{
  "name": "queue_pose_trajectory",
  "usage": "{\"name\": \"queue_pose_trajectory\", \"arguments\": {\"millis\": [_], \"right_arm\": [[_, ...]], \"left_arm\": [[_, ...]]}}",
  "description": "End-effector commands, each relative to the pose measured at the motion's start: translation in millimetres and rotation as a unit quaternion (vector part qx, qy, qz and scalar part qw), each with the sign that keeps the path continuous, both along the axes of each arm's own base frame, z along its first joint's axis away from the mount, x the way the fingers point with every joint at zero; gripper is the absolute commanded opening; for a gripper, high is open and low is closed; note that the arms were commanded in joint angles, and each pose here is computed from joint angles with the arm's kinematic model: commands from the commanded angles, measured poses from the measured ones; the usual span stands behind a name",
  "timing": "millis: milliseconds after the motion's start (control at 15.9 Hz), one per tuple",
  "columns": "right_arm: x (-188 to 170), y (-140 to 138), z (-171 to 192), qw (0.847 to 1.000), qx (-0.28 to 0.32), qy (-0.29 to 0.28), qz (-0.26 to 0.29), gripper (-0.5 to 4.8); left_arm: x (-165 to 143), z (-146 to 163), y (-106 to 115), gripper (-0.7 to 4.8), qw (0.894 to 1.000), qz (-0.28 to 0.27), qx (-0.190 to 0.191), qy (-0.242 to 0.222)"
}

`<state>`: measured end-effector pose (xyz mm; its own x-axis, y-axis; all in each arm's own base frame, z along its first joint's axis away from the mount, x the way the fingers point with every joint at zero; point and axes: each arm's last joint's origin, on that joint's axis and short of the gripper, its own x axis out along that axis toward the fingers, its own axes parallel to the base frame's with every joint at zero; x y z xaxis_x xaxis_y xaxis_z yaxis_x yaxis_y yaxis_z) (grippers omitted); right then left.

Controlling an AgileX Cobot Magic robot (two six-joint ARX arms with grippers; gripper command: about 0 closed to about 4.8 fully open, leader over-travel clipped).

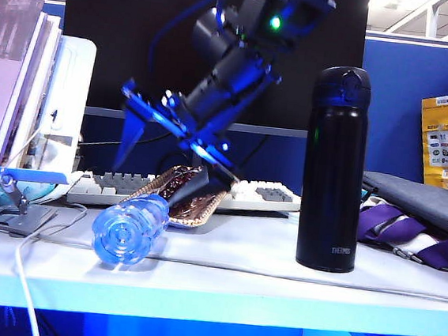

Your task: Pick up the mineral water bottle and place it vertically to the right of the black thermos cup.

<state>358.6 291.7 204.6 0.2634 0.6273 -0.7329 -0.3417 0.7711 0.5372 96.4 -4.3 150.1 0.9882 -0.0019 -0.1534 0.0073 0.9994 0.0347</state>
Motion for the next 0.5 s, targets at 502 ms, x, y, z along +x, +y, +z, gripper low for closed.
{"name": "queue_pose_trajectory", "arguments": {"millis": [502], "right_arm": [[19.7,-2.5,-15.1,0.998,0.061,0.007,0.008,4.79]], "left_arm": [[-0.3,-1.0,0.3,-0.05,1.0,0.002,0.001,0.005]]}}
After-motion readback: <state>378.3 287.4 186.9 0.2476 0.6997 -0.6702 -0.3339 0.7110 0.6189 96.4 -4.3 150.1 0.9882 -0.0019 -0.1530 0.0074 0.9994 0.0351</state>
